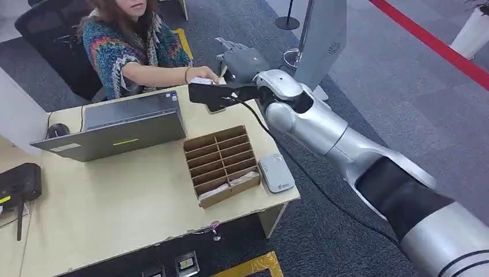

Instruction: Pass the card to the sensor for recognition and then transmit it.

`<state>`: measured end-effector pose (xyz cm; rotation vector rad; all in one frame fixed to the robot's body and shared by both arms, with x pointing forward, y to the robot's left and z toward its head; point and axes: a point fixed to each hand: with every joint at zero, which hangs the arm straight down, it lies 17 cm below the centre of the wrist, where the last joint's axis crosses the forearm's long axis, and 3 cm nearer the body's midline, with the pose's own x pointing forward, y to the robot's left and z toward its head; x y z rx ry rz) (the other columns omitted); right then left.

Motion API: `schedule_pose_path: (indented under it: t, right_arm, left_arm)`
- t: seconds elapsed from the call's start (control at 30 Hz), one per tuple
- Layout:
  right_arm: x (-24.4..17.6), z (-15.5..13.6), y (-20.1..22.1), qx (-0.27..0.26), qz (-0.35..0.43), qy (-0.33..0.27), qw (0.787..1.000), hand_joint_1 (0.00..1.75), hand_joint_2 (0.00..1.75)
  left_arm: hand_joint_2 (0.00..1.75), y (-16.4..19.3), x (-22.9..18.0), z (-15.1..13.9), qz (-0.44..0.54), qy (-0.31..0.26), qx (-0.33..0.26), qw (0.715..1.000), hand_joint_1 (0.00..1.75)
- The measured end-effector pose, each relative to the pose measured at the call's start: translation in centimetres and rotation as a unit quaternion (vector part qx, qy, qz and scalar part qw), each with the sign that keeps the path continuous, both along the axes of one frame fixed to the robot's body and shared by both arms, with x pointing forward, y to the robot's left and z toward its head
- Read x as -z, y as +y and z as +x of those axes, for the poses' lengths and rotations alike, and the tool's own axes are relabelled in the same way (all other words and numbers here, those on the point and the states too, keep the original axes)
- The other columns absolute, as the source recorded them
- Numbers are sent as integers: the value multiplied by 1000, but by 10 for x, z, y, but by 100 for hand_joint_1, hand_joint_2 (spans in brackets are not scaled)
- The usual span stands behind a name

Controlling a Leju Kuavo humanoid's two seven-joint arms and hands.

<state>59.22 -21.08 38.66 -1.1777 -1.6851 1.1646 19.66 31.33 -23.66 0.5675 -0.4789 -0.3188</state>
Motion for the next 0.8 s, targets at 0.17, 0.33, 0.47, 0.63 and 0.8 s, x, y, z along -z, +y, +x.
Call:
schedule_pose_path:
  t: [0.17,0.33,0.47,0.63,0.8]
  right_arm:
    - [-3,19,14,1,-1,6,1000,175,175]
    - [4,35,22,4,11,11,1000,175,175]
    - [21,44,22,13,7,29,999,175,175]
    - [40,49,19,24,3,48,999,0,175]
    - [51,54,10,39,2,55,998,0,175]
  left_arm:
    - [0,-1,0,0,1,0,4,1000,0]
    - [0,-1,0,0,1,0,3,1000,0]
    - [0,-1,0,-1,1,0,2,1000,0]
    - [0,0,1,-2,0,2,-2,1000,0]
    - [0,1,1,-3,0,4,-4,1000,0]
